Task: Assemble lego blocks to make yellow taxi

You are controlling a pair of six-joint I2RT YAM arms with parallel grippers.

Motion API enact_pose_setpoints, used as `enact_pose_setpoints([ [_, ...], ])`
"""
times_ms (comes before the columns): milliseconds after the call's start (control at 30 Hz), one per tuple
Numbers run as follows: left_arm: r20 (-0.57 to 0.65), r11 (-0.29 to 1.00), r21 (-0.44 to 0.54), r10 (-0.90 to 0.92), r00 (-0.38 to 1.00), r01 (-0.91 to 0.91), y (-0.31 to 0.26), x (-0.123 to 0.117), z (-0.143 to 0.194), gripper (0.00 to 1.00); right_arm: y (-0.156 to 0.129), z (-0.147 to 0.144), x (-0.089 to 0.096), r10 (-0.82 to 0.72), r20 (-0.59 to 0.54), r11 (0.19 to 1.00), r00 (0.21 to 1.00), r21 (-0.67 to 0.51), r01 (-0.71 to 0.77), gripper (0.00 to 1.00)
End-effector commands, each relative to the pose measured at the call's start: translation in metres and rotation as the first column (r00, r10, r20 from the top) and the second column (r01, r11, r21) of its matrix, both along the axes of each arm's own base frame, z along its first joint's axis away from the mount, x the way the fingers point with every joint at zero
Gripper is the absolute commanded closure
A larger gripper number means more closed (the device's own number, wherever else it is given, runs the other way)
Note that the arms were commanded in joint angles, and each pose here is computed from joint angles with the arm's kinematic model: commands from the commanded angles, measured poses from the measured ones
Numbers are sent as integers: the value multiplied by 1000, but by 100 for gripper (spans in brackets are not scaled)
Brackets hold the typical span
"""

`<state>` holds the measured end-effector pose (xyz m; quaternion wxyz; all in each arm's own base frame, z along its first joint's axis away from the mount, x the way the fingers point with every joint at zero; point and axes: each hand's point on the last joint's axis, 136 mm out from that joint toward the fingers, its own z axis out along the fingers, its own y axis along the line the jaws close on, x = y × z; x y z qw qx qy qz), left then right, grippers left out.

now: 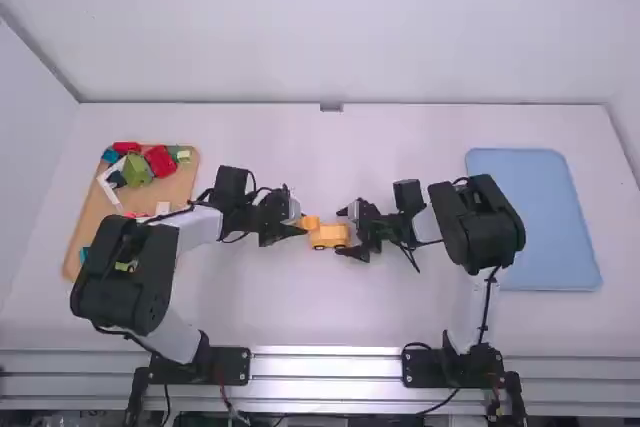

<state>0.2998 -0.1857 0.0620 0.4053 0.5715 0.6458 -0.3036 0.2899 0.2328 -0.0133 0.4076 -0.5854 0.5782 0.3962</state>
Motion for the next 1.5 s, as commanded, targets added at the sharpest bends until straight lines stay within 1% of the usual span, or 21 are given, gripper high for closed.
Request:
enact_pose_setpoints([
  [0,-5,1000,-21,-3,1000,3,-5,0,9,88,1,-5,-5,9,-2,1000,1000,-3,-9,0],
  [100,-7,1000,-20,-17,1000,17,-9,-2,8,89,1,-10,-4,-3,3,999,1000,-35,3,1],
  [167,-9,999,-21,-30,1000,30,-13,-5,6,90,4,-15,-6,-2,5,998,1000,-63,2,4],
  [300,-8,999,-18,-39,999,39,-16,-6,4,91,6,-17,-6,-1,10,997,1000,-78,2,8],
  [400,-14,999,-22,-36,999,36,-16,-6,4,92,3,-16,-4,-10,4,997,1000,-72,10,9],
  [500,-31,999,-22,-26,999,25,-16,-6,4,92,1,-11,-6,-2,-6,999,1000,-39,2,12],
  [567,-34,999,-21,-28,999,27,-16,-7,3,93,2,-11,-6,3,2,999,1000,-40,-3,15],
  [800,-54,1000,-20,-24,998,23,-15,-6,-5,96,9,-12,-11,34,23,999,999,-43,-33,16],
  [933,-61,999,-18,-33,998,32,-18,-8,-7,97,6,-12,-10,26,15,999,1000,-43,-25,21],
  [1000,-53,999,-22,-34,998,33,-18,-7,-6,97,6,-11,-10,28,15,999,999,-36,-28,27],
  [1067,-46,999,-23,-34,998,33,-18,-6,-6,97,7,-12,-11,30,18,999,999,-40,-29,39],
  [1100,-45,999,-23,-34,998,33,-18,-6,-6,97,7,-12,-11,33,20,999,999,-40,-32,40],
  [1133,-43,999,-24,-34,998,33,-18,-6,-5,98,9,-12,-13,40,21,998,999,-40,-40,51],
  [1200,-45,999,-24,-37,998,36,-19,-7,-6,98,11,-12,-14,45,23,998,999,-44,-44,62],
  [1467,-26,997,-26,-79,997,78,-32,-10,-11,98,8,-12,-12,35,15,999,999,-42,-34,63],
])
